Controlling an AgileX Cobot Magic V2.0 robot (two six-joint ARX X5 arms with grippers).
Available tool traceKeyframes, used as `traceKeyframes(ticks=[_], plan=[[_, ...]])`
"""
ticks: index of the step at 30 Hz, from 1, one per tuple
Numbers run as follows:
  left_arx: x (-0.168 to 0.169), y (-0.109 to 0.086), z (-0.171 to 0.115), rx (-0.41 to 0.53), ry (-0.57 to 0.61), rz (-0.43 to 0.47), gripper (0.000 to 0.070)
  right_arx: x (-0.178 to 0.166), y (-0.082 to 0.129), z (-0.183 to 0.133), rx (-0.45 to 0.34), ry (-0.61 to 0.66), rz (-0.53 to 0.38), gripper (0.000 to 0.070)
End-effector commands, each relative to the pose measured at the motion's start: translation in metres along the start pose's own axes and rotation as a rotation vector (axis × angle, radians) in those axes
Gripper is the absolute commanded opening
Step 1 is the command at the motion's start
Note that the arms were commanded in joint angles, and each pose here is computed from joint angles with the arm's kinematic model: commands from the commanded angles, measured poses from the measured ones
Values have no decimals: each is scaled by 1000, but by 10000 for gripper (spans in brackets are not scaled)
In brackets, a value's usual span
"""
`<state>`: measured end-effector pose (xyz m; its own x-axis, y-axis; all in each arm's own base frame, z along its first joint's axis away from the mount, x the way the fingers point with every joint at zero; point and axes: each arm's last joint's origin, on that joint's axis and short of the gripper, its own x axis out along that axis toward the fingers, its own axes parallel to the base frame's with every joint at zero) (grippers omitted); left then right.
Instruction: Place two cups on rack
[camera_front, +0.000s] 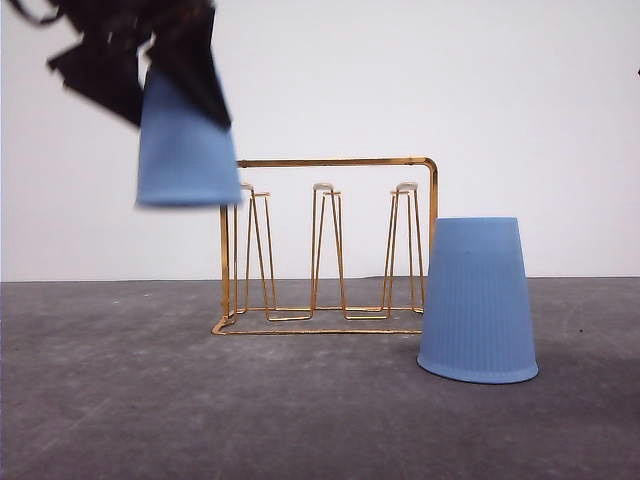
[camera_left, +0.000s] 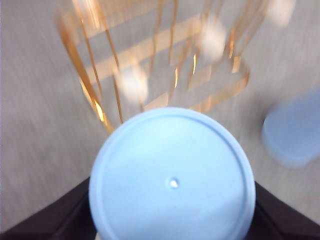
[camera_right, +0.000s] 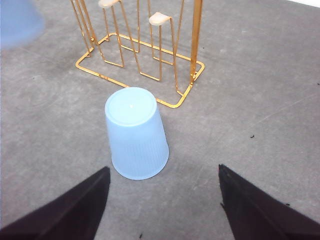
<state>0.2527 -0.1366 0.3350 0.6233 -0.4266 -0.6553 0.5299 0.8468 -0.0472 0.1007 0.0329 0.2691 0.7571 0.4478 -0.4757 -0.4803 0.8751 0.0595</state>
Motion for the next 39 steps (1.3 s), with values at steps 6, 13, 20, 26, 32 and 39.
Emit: traceKeyframes(ticks=[6, 13, 20, 26, 32, 39], plan=[[-18, 0, 31, -31, -190, 80, 271, -2, 1, 4, 3, -20, 3, 440], [16, 3, 35, -33, -181, 80, 271, -2, 1, 4, 3, -22, 3, 440], [72, 7, 22, -39, -44, 82, 272, -2, 1, 4, 3, -22, 3, 440], [109, 10, 8, -42, 53, 82, 448, -2, 1, 4, 3, -22, 3, 440], [110, 9, 5, -53, 120, 71, 557, -2, 1, 4, 3, -22, 3, 440], [59, 5, 17, -80, 257, 7, 463, -1, 1, 4, 5, -22, 12, 440]])
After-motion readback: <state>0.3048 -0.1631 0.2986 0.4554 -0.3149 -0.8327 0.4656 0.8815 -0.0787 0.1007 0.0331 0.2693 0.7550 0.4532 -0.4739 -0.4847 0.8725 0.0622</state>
